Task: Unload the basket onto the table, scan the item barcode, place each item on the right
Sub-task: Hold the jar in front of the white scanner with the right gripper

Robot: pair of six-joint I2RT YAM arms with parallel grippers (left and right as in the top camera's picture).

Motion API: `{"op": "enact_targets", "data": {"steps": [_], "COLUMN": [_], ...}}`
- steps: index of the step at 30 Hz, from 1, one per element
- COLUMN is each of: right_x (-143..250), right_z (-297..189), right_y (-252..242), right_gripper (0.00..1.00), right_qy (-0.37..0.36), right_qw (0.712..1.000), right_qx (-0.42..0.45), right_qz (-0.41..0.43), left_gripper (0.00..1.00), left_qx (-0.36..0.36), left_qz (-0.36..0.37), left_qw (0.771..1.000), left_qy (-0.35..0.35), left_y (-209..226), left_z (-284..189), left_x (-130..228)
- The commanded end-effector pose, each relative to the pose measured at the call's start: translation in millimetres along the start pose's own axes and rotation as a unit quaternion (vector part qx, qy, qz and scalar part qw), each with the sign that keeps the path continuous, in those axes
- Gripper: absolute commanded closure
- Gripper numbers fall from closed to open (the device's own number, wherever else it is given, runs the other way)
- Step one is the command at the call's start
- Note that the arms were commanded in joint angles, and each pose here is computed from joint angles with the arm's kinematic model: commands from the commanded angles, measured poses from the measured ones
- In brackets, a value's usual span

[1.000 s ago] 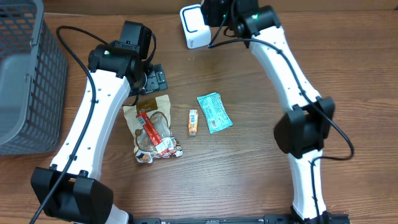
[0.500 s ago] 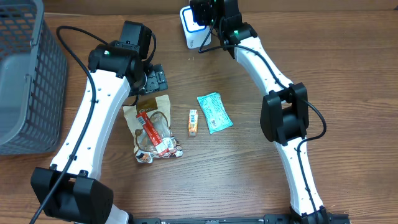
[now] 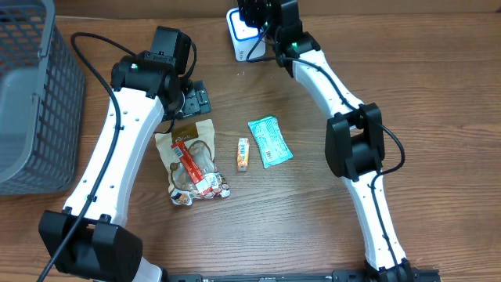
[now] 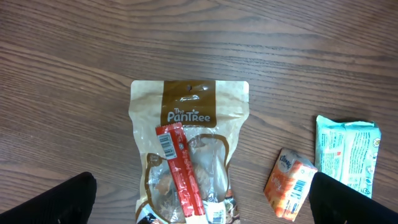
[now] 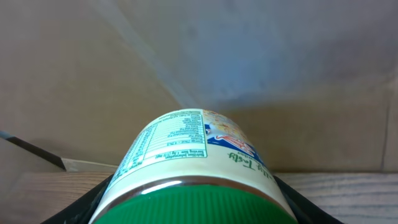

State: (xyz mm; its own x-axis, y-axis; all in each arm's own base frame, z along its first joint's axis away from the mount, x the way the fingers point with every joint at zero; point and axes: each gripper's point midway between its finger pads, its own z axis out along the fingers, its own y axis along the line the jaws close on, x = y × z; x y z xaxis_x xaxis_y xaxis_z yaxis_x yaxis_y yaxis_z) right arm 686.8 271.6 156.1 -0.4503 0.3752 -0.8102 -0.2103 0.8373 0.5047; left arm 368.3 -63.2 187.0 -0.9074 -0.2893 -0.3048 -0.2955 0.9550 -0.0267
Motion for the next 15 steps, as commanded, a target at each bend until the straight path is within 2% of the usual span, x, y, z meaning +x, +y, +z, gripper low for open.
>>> {"op": "enact_targets", "data": {"steps": [1,5,15], "right_x": [4.9,6.8,-17.8], "right_z": [6.1,7.4,5.3], "right_y": [-1.1,-1.5,13.1], "right_gripper": [0.93,0.92,0.94], "right_qy": [-0.005,-0.006,-0.055], "right_qw": [1.000,1.000,0.998], "right_qx": [-0.005,-0.006,-0.037], "right_qz": [0.017,0.016,0.013], "left_gripper": [0.00,0.00,0.00], "left_qx": [0.002,0.002,0.002], "left_qz": [0.005,0.005,0.005], "left_qw": [1.000,1.000,1.000], "left_qy": [-0.017,-0.017,-0.017], "left_y": [1.5,1.5,1.4], "left_z": [-10.3,-10.3,-10.3], "left_x": [-5.7,-5.7,-5.6]}}
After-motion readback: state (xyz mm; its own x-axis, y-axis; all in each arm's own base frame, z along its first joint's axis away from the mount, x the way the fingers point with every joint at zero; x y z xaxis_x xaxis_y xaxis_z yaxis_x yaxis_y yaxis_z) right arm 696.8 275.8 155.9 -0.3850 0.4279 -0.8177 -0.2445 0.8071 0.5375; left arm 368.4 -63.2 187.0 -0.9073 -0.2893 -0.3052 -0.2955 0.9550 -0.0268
